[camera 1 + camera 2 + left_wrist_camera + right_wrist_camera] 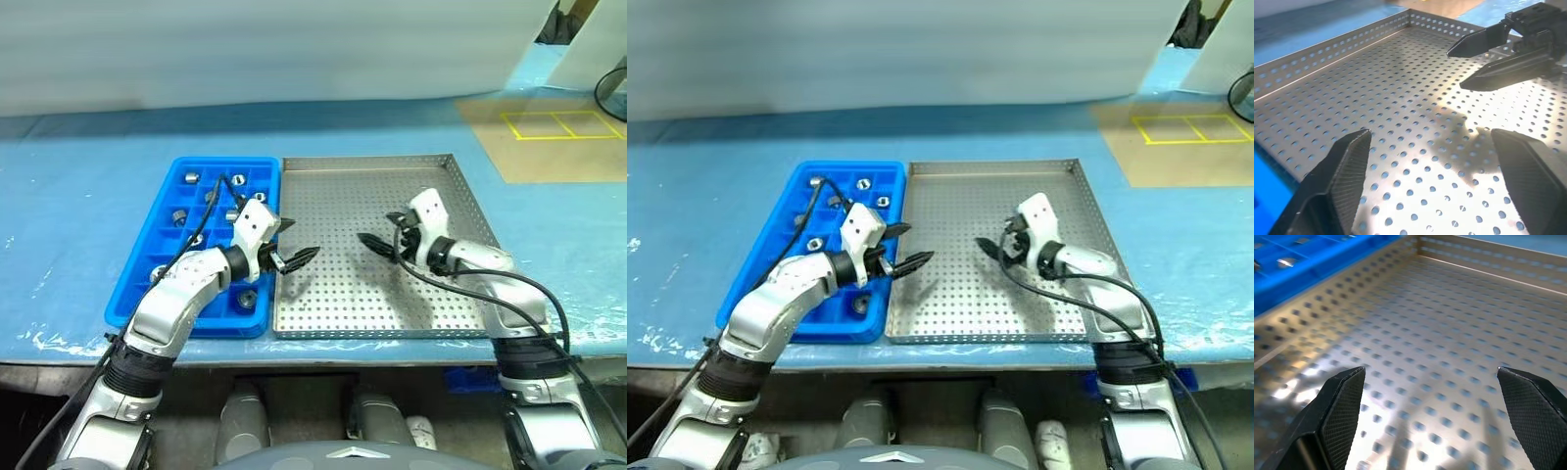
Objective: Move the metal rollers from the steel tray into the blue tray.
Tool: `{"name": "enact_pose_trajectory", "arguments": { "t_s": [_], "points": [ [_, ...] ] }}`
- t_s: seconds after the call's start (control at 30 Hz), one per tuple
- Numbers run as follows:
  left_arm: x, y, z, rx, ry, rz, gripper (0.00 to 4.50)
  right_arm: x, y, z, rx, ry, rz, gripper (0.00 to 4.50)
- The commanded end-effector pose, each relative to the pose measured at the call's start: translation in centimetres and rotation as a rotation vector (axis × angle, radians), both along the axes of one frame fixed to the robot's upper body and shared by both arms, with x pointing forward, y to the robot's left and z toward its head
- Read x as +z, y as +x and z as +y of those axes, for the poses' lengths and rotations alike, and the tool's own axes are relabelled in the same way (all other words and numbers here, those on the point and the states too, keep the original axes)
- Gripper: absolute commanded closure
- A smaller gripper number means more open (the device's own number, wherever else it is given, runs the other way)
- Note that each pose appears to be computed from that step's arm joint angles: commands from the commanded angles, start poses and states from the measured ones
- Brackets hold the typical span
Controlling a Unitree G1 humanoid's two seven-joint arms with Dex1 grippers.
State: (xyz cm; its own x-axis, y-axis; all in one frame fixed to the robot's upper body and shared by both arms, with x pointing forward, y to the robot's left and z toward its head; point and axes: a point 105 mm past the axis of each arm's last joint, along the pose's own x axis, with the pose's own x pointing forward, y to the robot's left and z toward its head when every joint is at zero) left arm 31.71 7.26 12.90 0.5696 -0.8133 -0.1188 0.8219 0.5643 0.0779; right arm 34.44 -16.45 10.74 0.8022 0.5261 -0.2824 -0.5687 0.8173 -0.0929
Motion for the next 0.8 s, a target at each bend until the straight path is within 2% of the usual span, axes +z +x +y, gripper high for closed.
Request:
{"name": "enact_pose_trajectory", "arguments": {
  "t_s": [0.03, 0.3, 0.4, 0.8],
  "points": [
    [1.3, 0.5, 0.1, -0.032, -0.005, -0.061, 0.01, 2.1, -0.4, -0.7, -0.020, 0.030, -0.091, 0.00],
    [1.3, 1.4, 0.2, 0.004, -0.008, -0.164, 0.01, 3.0, -3.5, 1.0, 0.110, 0.107, -0.109, 0.00],
    [1.4, 1.6, 0.2, 0.028, -0.027, -0.194, 0.01, 3.5, -3.7, 1.4, 0.131, 0.123, -0.131, 0.00],
    [0.3, 0.9, 0.5, 0.053, -0.035, -0.226, 0.01, 2.5, -3.2, 3.1, 0.181, 0.077, -0.155, 0.00]
  ]
}}
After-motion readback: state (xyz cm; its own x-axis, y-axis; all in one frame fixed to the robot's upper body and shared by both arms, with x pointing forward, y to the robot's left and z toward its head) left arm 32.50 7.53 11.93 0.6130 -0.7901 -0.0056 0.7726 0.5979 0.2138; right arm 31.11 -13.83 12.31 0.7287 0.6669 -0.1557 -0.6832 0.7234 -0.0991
